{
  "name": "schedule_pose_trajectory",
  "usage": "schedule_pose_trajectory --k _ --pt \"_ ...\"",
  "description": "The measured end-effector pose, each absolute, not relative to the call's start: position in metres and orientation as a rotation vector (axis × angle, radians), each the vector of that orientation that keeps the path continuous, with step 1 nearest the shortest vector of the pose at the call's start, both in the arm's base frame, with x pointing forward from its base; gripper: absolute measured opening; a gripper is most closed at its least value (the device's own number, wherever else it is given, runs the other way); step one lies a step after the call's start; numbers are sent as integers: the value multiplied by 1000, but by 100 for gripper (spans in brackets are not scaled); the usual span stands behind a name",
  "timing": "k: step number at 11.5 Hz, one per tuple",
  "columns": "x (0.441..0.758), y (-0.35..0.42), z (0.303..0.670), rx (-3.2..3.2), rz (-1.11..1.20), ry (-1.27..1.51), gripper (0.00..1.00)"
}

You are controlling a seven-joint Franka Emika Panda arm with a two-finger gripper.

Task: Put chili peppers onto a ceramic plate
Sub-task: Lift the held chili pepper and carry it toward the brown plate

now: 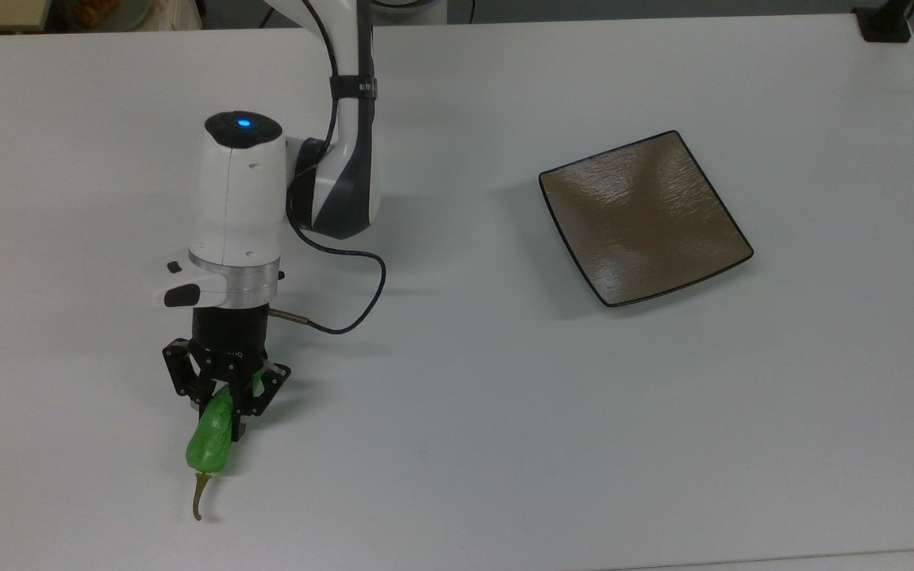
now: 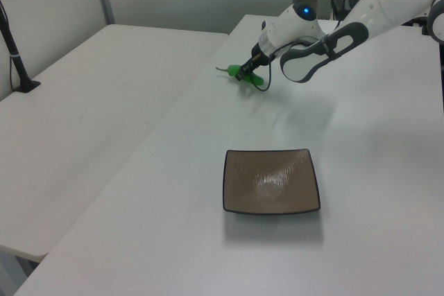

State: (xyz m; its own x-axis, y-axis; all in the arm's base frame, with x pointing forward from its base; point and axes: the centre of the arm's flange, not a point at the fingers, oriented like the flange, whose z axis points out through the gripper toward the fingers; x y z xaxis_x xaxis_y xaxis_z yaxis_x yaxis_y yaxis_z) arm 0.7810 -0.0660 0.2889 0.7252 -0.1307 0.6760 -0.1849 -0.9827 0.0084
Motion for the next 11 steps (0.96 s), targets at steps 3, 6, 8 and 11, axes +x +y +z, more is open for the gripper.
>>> schedule_pose_trajectory --k 3,6,8,11 --pt "774 -63 319 2844 1137 -267 37" --pt "758 -48 336 2924 910 -267 37" --pt "751 -27 355 2971 779 -245 37" --pt "730 6 407 3049 566 -213 37"
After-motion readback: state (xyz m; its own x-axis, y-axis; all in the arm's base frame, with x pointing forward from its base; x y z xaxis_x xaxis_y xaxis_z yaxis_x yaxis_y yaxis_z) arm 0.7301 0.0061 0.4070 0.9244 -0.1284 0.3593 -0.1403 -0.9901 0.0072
